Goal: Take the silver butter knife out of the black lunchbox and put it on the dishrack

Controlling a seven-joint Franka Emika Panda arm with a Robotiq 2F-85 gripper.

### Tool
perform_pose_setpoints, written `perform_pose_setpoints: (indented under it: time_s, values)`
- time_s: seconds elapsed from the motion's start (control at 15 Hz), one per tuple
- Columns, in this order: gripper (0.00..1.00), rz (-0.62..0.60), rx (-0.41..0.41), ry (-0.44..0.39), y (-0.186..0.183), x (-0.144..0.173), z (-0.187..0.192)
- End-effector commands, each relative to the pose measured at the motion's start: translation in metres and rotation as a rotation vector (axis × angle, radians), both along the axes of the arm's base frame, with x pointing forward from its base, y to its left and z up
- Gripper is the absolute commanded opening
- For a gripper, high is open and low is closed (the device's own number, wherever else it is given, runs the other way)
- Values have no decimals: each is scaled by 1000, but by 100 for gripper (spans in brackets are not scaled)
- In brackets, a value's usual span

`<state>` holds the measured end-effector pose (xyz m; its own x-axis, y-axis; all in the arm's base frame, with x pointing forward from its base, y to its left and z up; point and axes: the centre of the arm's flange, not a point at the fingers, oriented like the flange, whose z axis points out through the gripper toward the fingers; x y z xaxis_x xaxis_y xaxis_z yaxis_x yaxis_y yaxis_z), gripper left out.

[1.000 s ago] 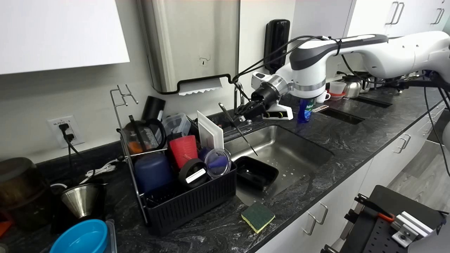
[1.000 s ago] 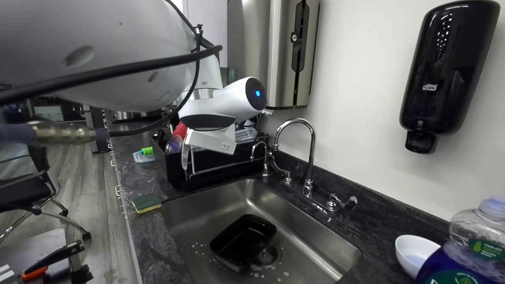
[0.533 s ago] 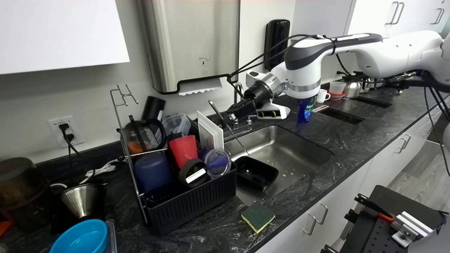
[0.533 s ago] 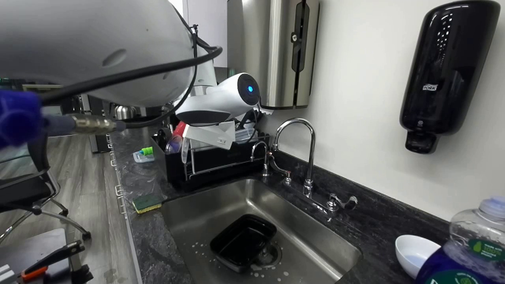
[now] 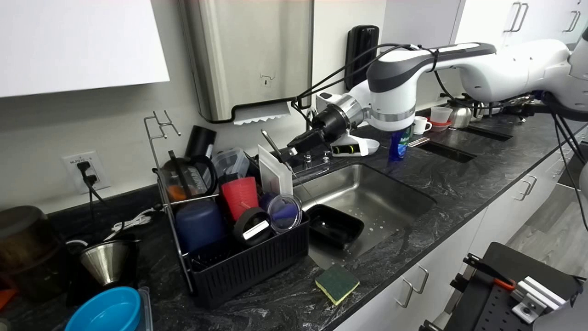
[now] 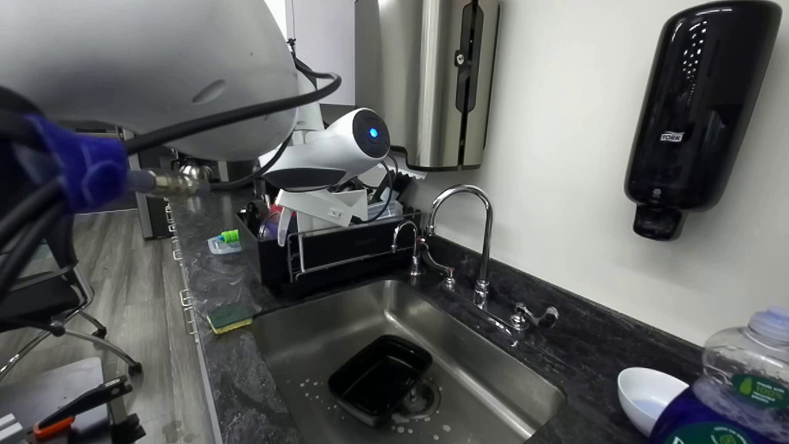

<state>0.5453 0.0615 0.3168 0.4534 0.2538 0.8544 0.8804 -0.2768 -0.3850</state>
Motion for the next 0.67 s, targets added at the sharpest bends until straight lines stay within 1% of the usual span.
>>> perform_pose_setpoints:
  time_s: [0.0,0.2,0.4,0.6]
  values:
    - [3,-35,21,-2,0,-12,7]
    - [3,-81,36,22,-26,-14,6]
    - [3,-129,48,19,-53,-18,13]
    - [3,-145,55,17,-62,-23,21]
